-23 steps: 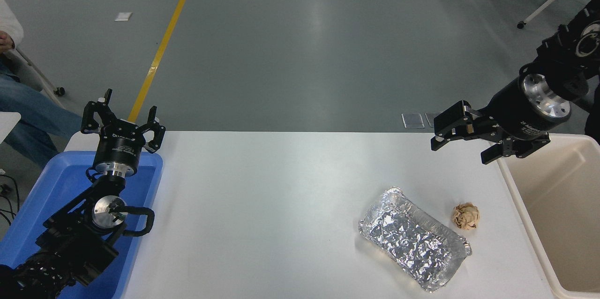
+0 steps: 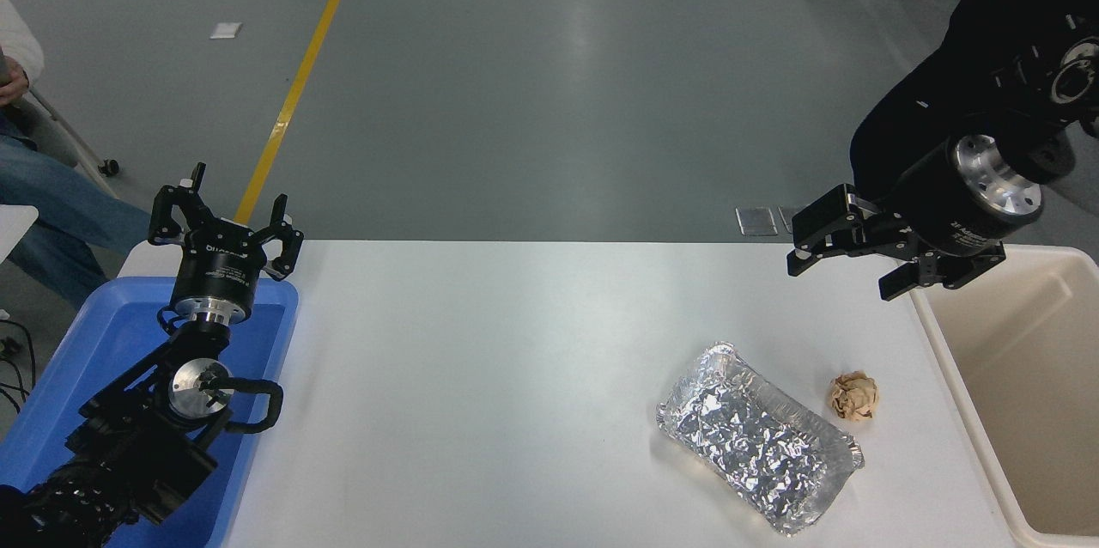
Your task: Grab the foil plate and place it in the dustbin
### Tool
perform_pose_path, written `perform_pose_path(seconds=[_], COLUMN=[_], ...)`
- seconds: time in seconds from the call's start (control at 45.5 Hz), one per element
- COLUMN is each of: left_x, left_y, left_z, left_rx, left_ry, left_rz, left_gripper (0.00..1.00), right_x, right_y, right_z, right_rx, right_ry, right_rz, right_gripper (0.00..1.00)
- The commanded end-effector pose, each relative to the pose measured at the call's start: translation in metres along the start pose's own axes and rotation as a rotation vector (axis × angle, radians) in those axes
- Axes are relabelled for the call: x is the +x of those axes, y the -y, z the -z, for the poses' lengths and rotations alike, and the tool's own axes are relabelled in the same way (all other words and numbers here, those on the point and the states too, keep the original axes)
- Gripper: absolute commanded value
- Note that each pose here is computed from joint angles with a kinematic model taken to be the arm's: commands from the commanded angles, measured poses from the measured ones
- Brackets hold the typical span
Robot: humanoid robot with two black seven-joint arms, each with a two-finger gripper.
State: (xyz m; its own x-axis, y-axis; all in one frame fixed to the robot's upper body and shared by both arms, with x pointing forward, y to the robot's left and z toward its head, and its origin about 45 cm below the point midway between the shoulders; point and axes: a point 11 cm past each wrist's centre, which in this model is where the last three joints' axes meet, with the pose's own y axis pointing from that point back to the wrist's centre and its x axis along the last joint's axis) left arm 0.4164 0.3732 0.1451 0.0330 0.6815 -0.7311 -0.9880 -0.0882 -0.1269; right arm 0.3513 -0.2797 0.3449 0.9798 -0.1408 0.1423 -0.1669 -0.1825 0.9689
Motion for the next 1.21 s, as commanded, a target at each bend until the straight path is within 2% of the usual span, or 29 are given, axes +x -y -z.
perform_pose_path(seconds=[0.0,0.571,0.857,1.055,1.187], left_x=[0.0,0.0,0.0,0.0,0.0], left_y=[0.0,0.0,0.0,0.0,0.0], left_z=[0.0,0.0,0.0,0.0,0.0], left_rx=[0.0,0.0,0.0,0.0,0.0], left_ry=[0.0,0.001,0.0,0.0,0.0], left_rz=[0.001,-0.001,0.001,0.001,0.001], left_gripper=[0.99,0.99,0.99,0.99,0.99], right_x=[-0.001,-0.001,0.0,-0.002,-0.012], right_y=[0.005,0.01,0.008,0.008,0.026], right_z=[0.01,0.021,0.014,0.0,-0.011], right_rx=[-0.005,-0.024,0.013,-0.015,0.014], right_ry=[-0.025,-0.06,-0.003,0.03,0.141], right_rz=[0.011,0.024,0.021,0.032,0.082], right_gripper=[1.0,1.0,1.0,1.0,1.0])
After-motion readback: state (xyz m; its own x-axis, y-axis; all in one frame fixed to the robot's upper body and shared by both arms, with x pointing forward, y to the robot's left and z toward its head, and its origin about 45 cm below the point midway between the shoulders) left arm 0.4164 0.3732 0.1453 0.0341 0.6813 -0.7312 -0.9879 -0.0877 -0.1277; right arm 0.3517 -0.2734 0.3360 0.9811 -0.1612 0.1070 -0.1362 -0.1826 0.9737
